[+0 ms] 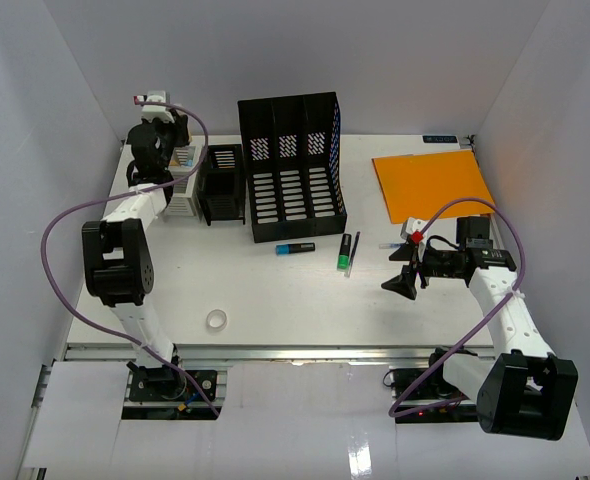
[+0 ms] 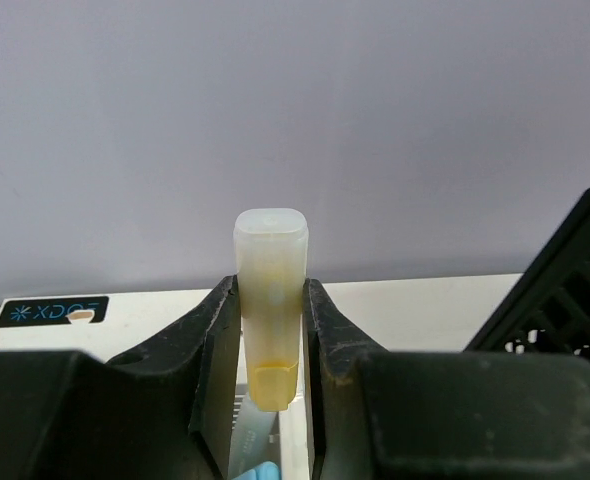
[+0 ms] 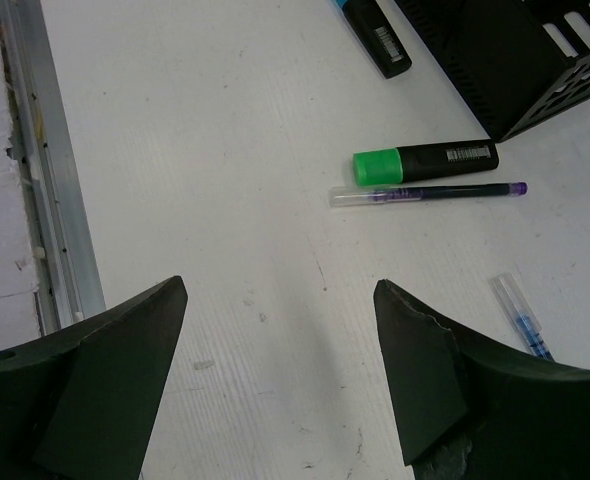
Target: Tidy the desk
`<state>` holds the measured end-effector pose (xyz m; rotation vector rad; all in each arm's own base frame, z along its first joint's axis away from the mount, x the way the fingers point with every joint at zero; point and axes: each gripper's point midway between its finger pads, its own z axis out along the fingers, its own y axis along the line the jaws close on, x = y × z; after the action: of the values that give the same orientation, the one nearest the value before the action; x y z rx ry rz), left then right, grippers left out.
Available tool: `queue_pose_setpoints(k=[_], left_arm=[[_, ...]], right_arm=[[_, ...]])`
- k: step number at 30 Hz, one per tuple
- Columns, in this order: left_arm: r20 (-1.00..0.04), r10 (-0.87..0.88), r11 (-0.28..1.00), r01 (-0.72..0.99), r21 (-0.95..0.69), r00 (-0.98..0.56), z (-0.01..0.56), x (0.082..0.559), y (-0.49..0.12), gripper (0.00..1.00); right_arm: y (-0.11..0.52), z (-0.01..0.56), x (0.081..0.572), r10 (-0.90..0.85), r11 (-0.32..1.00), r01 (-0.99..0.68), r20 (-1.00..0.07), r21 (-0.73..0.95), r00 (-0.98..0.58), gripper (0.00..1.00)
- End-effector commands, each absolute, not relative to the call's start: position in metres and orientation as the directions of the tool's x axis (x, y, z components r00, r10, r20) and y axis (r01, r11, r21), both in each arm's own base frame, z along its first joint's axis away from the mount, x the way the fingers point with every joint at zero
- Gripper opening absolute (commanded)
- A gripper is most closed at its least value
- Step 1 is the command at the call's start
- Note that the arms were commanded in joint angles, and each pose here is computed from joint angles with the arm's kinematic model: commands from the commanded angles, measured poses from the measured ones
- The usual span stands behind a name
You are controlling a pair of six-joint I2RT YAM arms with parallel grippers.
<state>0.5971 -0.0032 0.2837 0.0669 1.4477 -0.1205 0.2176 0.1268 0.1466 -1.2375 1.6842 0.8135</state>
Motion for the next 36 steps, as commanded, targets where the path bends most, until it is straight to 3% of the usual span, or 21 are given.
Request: queue_pose_setpoints(k=[1,14,27,31,36], left_arm=[[-0.983,0.008,0.998,0.065,0.021,0.184,0.304,0.602,0.014,0.00],[-0.991,0.034,0.999,0.027,0.038,0.127,0.271,0.616,0.039,0.01],[-0.998,0.000,0.999,0.033,0.003,0.069,0.242,0.604,0.036,0.17],[-0.998,-0.041,0.998,0.044,-0.039,0.055,0.244,0.597,0.032,0.32],[-0.995,-0.091,0.995,0.042,-0.090,0.027,0.251,0.586,0.030,0.70]], right_arm=[[0.129,0.150,0.216,-0.373,0.277,-0.961,-0.920,0.014,-0.121,0.82],[0.128,0.148,0.216,-0.374,0.278,-0.960,-0.918,0.025,-0.132,0.82],[0.128,0.146,0.217,-0.377,0.281,-0.959,-0.916,0.031,-0.140,0.82],[0.127,0.146,0.217,-0.378,0.285,-0.958,-0.915,0.028,-0.139,0.82],[0.125,0.147,0.218,-0.379,0.294,-0.955,-0.915,0.025,-0.141,0.82]])
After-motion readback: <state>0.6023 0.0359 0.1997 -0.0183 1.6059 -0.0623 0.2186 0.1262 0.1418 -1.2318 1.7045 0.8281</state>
